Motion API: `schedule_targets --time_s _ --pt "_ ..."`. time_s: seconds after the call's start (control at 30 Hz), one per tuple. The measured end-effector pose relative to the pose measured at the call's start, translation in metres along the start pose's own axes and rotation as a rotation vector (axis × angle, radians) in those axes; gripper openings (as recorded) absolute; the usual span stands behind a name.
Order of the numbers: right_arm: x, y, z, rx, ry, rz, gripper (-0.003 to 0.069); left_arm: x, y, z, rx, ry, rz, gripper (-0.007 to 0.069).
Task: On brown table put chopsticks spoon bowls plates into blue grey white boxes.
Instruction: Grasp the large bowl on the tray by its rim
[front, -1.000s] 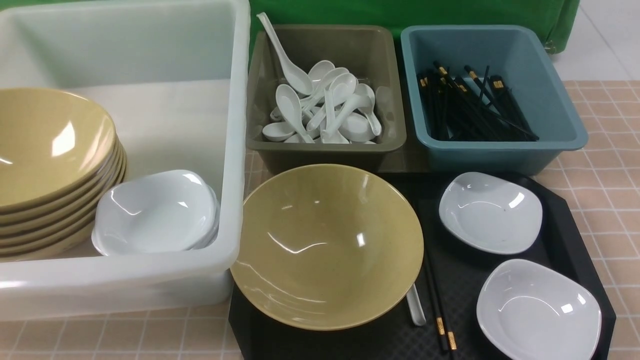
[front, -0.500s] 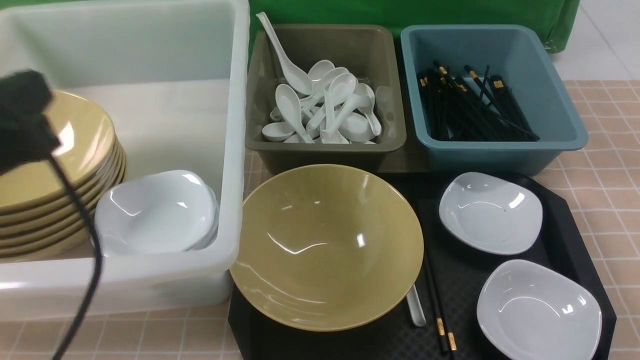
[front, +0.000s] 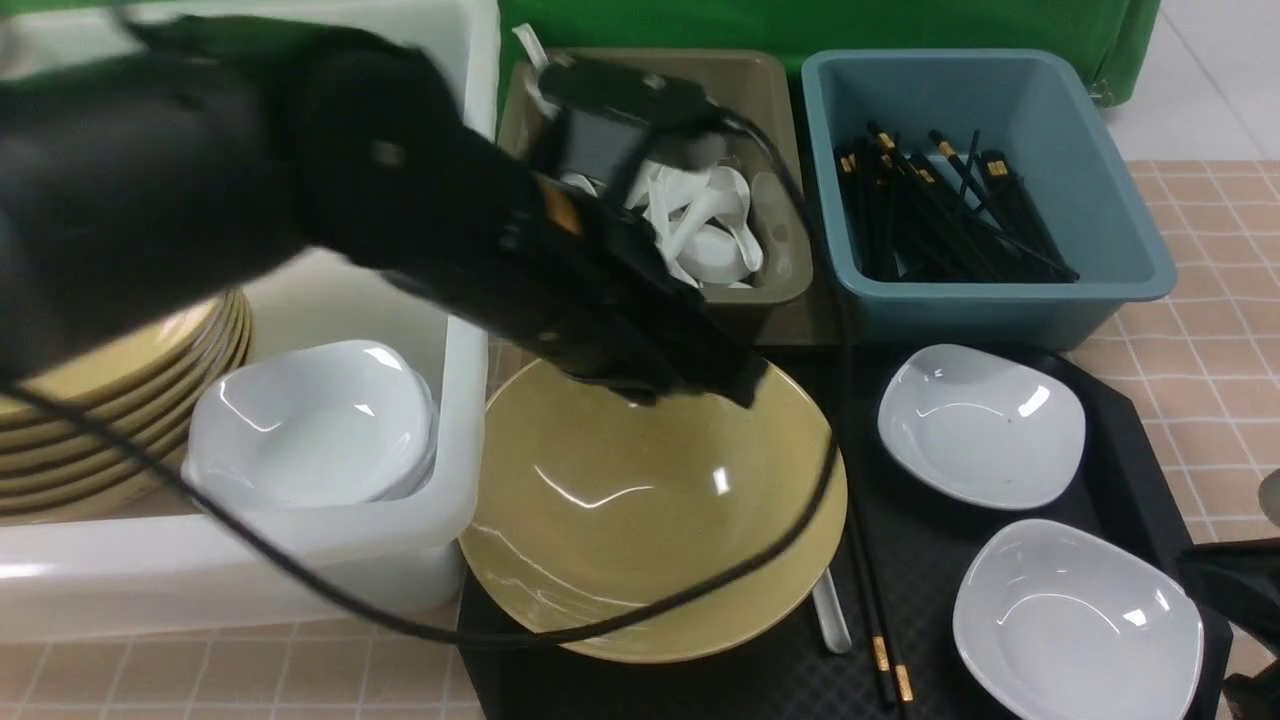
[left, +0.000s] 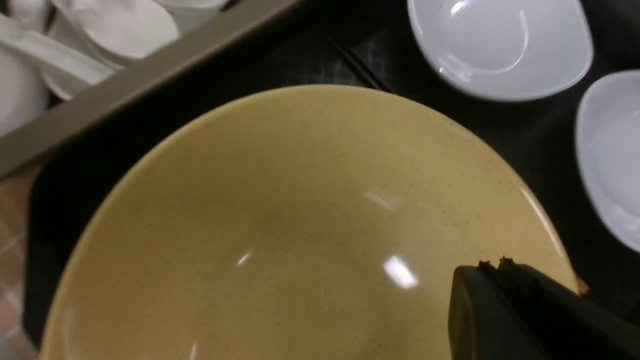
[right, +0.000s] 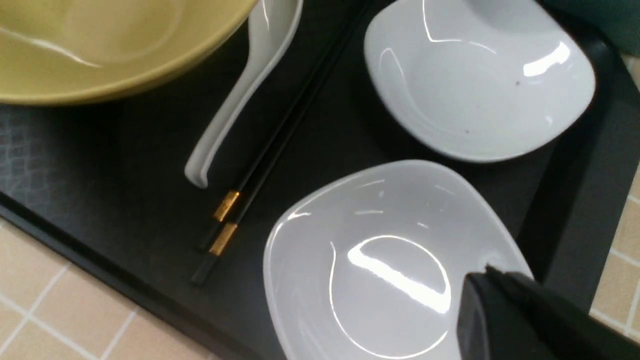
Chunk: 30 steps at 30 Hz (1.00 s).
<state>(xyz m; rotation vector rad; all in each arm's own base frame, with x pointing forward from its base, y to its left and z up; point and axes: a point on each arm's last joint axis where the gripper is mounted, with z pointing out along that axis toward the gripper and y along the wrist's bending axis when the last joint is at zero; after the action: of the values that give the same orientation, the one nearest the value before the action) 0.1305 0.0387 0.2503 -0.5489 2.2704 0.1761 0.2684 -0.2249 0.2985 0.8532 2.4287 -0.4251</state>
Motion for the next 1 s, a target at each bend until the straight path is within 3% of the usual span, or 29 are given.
schedule_targets --time_s 0.2,0.33,0.43,0.67,0.7,0.77,0.87,0.93,0.97,1.0 --pt "0.0 0.0 0.0 -0.001 -0.001 0.002 0.0043 -0.002 0.002 0.08 -0.039 0.22 -0.041 -0.0008" --pt "-0.001 0.0 0.0 0.002 -0.01 0.012 0.0045 0.002 0.001 0.101 -0.022 0.269 -0.072 -0.0008" --pt "-0.001 0.0 0.0 0.003 -0.014 0.019 0.0048 0.002 -0.003 0.108 0.035 0.271 -0.118 -0.0008" --pt "-0.002 -0.001 0.0 0.006 -0.02 0.053 0.0048 -0.009 -0.036 0.104 0.352 0.186 -0.144 0.0003" --pt "-0.002 -0.001 0.0 0.006 -0.02 0.053 0.0048 -0.01 -0.036 0.104 0.363 0.181 -0.133 0.001" --pt "-0.002 -0.001 0.0 0.007 -0.022 0.058 0.0048 -0.015 -0.042 0.097 0.438 0.15 -0.085 0.0067" --pt "-0.002 -0.001 0.0 0.007 -0.022 0.058 0.0048 -0.022 -0.039 0.085 0.434 0.14 -0.021 0.0145" --pt "-0.002 -0.001 0.0 0.007 -0.022 0.058 0.0049 -0.029 -0.025 0.068 0.353 0.135 0.024 0.025" --pt "-0.002 -0.001 0.0 0.007 -0.022 0.058 0.0049 -0.034 -0.013 0.057 0.263 0.127 0.05 0.0303" --pt "-0.002 -0.001 0.0 0.007 -0.022 0.058 0.0049 -0.035 -0.012 0.056 0.261 0.126 0.038 0.0312"
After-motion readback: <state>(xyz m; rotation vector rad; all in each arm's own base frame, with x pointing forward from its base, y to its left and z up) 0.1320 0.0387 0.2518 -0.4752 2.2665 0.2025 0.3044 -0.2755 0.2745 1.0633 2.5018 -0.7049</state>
